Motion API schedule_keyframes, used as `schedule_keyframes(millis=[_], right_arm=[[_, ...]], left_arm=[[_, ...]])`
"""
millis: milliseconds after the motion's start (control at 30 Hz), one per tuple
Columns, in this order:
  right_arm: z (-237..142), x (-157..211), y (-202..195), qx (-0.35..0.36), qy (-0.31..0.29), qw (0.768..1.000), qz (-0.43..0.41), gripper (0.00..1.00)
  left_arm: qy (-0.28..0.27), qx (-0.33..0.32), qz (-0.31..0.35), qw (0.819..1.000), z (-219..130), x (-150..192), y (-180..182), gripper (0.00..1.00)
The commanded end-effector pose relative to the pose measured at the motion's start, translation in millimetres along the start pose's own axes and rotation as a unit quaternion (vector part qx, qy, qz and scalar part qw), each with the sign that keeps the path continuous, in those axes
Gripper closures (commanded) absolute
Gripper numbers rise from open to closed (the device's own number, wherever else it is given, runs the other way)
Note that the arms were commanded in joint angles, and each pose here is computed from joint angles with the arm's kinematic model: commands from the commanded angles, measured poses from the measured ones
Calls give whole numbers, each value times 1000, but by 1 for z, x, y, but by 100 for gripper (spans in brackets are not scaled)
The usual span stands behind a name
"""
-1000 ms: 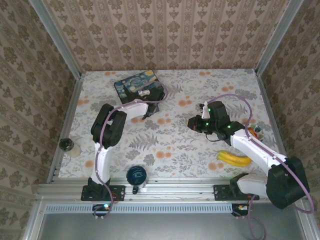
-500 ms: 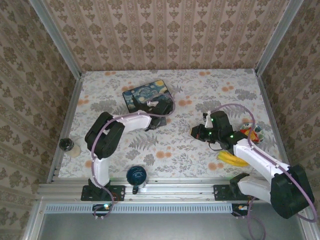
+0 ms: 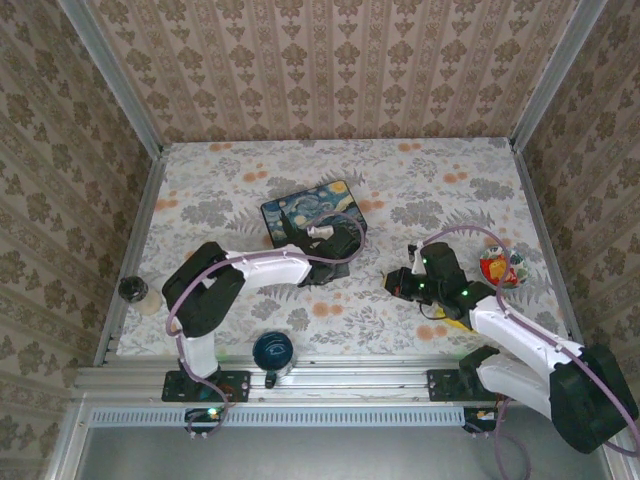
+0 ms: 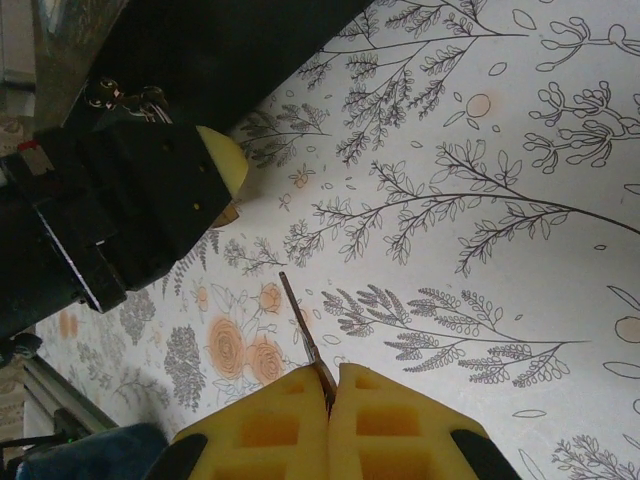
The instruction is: Unlock a padlock with a key
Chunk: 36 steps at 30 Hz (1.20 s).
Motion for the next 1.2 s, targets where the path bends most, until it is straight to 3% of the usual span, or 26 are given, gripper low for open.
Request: schedule_keyframes(millis=[0,233,533,767,1033,1167], right_arm=[[2,0,-1,7,-24,1000,-8,100],[13,3,-5,5,-29,1000,-7,100],[22,5,-9,6,-27,1000,-1,100],[21,4,-9,10,-25,1000,-4,100],[22,3,-7,4,-27,1000,-4,100],[28,9,-3,-10,-37,999,-16,100]], left_arm=[[-21,45,-34,998,-9,-10,-18,100],[-7,38,-30,999,3,-4,-16,97],[-10,34,-17,999,6,-5,-17,70],[-21,18,-13,1000,9,-6,-14,68],[-5,30,-17,999,12,-4,-22,82],[-3,42,-38,998,9,-7,-28,84]])
Point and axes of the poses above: each hand's point on the last joint's axis, 136 mm out from that joint toward the fingers, its own z axis out along the fingers, its own y axis along the line the jaws close on, x = y × z, the point moved 8 cm from there along -z, back along the fingers, and after that the axes turned 12 degrees about -z, right-handed, at the moved point
